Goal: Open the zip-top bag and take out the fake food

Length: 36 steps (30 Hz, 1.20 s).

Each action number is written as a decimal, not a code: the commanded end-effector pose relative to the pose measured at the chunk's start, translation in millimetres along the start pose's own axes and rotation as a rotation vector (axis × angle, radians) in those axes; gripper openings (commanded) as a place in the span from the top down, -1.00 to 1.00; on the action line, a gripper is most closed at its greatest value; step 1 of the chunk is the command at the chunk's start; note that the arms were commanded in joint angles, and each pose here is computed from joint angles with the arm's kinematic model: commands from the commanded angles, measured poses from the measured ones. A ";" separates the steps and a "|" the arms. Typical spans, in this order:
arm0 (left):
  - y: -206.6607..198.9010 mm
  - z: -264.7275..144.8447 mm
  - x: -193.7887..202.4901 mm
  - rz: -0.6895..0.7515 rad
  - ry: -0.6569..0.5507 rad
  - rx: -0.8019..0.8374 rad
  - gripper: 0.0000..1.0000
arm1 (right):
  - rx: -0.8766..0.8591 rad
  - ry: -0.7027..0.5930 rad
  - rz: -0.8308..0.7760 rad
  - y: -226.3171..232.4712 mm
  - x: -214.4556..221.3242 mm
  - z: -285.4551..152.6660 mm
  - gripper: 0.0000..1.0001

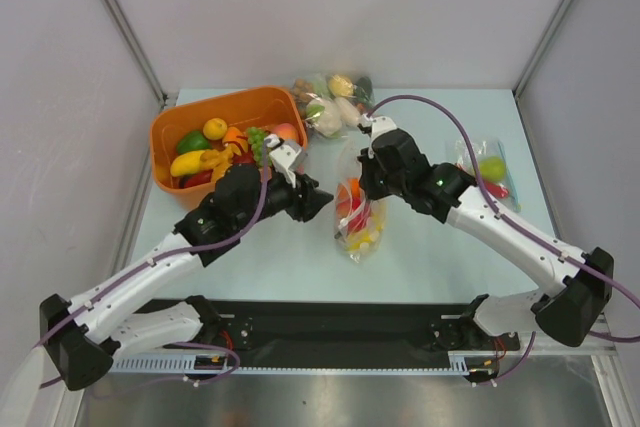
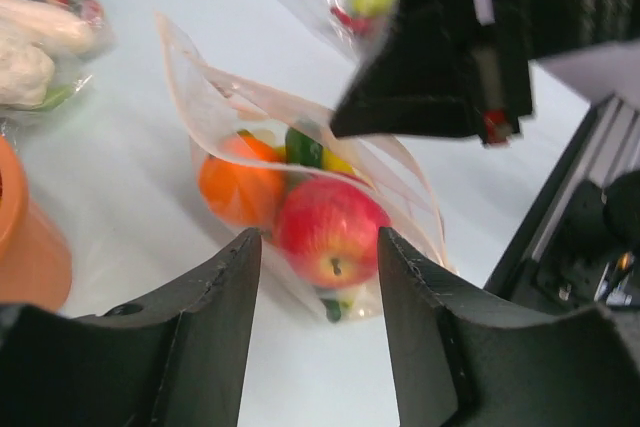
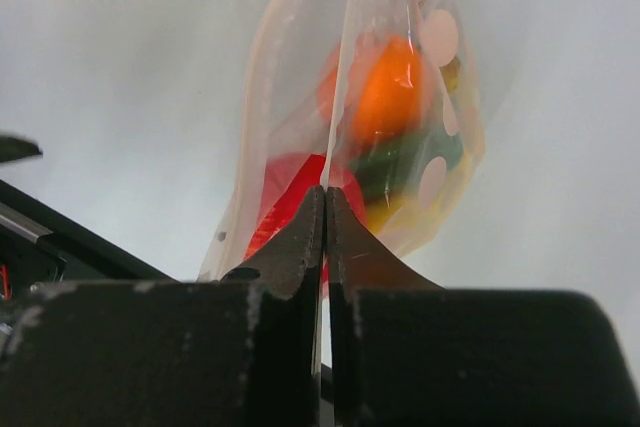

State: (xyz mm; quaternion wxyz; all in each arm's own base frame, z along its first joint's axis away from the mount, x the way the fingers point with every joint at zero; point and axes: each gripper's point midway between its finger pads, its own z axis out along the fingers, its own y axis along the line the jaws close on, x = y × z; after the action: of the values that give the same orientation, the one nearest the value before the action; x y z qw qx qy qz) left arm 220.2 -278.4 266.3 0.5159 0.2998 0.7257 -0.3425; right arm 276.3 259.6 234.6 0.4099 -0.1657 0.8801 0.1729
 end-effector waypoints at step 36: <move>30.9 76.6 17.7 -0.373 -0.023 -0.092 0.99 | 0.077 -0.121 -0.068 -29.2 3.0 -30.7 1.00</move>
State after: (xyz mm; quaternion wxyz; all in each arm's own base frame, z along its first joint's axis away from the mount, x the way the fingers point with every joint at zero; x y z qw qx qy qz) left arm 278.4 -318.6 207.8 0.4498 0.1275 0.7978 -0.3807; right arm 257.2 235.3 237.2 0.4446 -0.1835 0.8598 0.1713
